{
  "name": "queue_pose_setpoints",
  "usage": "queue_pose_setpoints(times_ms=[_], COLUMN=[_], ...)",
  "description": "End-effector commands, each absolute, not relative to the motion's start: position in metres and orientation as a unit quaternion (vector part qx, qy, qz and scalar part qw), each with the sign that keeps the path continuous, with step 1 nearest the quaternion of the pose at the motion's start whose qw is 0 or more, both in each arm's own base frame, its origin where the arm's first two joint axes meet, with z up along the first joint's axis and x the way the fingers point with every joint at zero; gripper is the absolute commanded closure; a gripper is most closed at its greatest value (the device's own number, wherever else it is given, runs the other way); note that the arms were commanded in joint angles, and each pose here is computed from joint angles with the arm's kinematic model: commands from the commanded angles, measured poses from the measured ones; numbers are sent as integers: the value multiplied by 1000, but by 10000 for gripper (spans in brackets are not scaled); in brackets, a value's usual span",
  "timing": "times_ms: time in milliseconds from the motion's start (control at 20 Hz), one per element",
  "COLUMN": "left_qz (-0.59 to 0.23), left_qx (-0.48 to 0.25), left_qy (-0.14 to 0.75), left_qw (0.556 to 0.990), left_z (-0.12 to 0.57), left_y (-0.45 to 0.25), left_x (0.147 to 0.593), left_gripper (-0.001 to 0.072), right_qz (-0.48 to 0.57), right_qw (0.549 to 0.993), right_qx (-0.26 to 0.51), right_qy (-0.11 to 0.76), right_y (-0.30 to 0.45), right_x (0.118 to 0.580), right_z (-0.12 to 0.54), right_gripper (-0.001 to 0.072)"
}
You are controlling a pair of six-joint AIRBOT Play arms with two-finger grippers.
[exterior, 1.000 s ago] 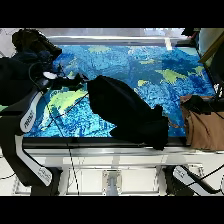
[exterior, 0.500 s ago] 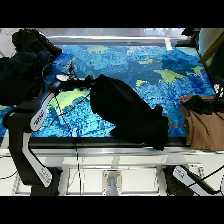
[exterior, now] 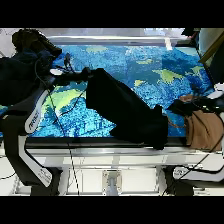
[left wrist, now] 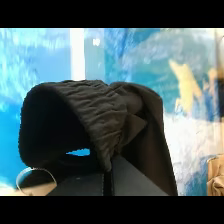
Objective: Fold the clothes and pants, and hang the long-sleeved shirts on hangers.
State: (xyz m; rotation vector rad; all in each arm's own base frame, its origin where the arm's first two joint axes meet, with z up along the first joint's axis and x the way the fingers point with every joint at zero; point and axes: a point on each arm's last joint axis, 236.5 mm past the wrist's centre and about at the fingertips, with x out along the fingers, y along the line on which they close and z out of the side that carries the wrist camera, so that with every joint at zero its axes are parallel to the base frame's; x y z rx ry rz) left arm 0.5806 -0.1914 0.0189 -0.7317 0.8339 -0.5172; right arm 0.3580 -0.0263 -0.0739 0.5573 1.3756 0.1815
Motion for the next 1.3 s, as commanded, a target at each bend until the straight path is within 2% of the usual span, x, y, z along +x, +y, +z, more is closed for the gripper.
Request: queue_pose_setpoints(times_ms=[0,400,650,850,900,950,1000,1150,1250], left_qz=[-249,-257,-264,-266,-266,-266,-266,-259,-249], left_qx=[-336,-337,-330,-320,-320,-320,-320,-316,-296], left_qy=[386,396,406,414,414,414,412,387,361], left_qw=[822,814,810,809,809,810,811,827,849], left_z=[40,42,39,35,35,35,37,67,105], left_y=[-170,-164,-167,-166,-166,-166,-164,-141,-107], left_x=[576,570,564,561,561,561,561,562,555], left_gripper=[691,692,691,691,691,692,692,693,693], right_qz=[102,135,163,212,219,227,229,266,283], right_qw=[721,743,699,689,692,695,696,682,688], right_qx=[230,249,259,264,266,269,271,263,242], right_qy=[645,607,647,641,634,628,624,628,622], right_y=[-4,11,24,40,42,45,46,49,42], right_x=[378,429,407,403,405,408,410,406,406], right_z=[-111,-91,-109,-99,-97,-94,-92,-63,-24], right_gripper=[304,299,299,318,446,629,701,701,701])
